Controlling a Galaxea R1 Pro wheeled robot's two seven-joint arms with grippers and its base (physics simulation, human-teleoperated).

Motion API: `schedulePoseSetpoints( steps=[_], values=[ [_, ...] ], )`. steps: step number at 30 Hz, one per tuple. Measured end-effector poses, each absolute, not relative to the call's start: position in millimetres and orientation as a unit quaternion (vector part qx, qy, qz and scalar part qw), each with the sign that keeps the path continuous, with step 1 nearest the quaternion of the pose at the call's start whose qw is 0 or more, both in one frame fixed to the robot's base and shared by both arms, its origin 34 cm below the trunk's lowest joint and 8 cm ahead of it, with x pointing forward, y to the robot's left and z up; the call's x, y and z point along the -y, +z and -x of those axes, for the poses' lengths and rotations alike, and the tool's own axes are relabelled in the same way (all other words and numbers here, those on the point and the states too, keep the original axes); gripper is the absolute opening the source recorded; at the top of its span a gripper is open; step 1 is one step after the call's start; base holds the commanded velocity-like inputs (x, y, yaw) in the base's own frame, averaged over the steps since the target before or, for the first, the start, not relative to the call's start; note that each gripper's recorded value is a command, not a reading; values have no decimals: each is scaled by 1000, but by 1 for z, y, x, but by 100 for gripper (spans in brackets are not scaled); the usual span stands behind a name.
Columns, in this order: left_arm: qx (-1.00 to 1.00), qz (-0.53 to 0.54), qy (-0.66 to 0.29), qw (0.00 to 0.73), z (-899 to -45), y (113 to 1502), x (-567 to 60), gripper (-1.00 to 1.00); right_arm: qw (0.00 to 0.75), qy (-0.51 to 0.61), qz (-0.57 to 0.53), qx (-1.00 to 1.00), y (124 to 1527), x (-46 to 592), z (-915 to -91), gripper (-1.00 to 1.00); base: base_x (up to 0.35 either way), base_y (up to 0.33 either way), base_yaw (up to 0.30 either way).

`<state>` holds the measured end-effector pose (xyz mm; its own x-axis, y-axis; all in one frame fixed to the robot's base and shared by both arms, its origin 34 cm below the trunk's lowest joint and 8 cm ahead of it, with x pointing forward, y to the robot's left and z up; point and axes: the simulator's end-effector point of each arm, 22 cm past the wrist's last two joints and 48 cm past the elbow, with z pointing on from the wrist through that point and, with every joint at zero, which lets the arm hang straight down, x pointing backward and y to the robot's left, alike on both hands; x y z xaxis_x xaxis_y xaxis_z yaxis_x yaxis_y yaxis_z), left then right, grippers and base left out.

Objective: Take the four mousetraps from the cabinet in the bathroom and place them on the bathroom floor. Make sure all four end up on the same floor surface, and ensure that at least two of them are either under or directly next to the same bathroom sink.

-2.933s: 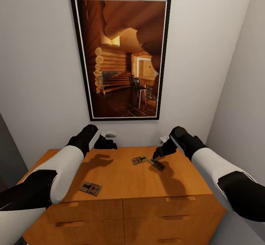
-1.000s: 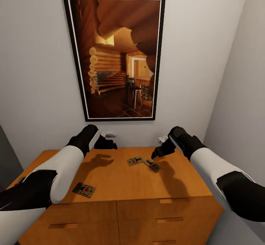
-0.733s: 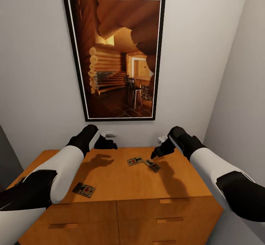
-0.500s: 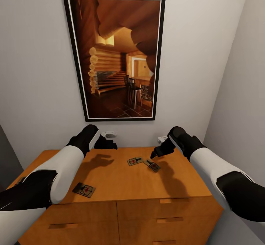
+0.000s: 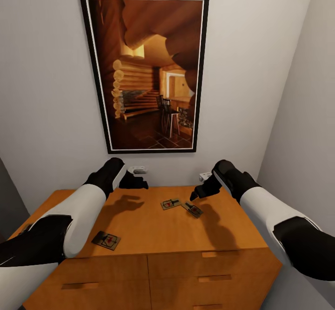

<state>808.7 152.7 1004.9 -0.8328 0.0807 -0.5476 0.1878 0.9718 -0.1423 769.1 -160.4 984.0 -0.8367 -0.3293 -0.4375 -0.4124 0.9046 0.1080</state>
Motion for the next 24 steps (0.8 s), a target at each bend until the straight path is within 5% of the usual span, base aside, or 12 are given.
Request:
schedulePoseSetpoints(
  steps=[24],
  values=[
    [-953,-70,-95,280,-809,1005,-154,100,209,99,195,-953,984,160,-769,100,18,-88,0]
  ],
)
